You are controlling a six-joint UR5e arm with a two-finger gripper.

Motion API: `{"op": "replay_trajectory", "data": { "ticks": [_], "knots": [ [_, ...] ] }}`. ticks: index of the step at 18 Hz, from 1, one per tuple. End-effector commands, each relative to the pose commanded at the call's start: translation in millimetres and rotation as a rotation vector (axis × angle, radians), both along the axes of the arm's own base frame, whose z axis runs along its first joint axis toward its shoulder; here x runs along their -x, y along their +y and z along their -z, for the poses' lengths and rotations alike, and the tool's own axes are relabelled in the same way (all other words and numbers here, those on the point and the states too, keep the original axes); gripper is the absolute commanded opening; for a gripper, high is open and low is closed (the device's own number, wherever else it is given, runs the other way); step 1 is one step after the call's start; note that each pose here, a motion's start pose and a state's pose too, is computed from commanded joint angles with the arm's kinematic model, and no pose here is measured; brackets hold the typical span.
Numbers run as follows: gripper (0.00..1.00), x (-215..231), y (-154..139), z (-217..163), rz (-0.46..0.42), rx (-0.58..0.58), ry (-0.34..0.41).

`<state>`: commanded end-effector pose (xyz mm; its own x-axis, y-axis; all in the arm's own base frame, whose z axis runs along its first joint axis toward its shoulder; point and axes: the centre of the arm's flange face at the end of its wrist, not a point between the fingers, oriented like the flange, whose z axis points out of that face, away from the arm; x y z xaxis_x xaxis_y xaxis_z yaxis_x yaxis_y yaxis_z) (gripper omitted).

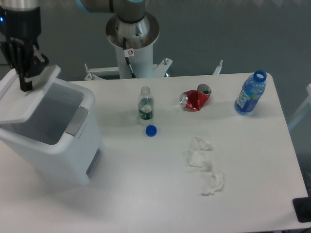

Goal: Close the trash can
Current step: 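Lower the gripper onto the lid's edge, pushing it down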

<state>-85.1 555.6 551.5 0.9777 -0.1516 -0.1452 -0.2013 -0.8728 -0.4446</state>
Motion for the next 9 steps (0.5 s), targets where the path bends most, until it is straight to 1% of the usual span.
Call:
{"op": "replay_trajectory", "data": {
  "ticks": [6,9],
  "knots": [
    [0.00,17,-4,7,-0.028,0.010,-0.010],
    [0.00,22,-7,17,-0.035,0.027,-0.016]
  ]
}}
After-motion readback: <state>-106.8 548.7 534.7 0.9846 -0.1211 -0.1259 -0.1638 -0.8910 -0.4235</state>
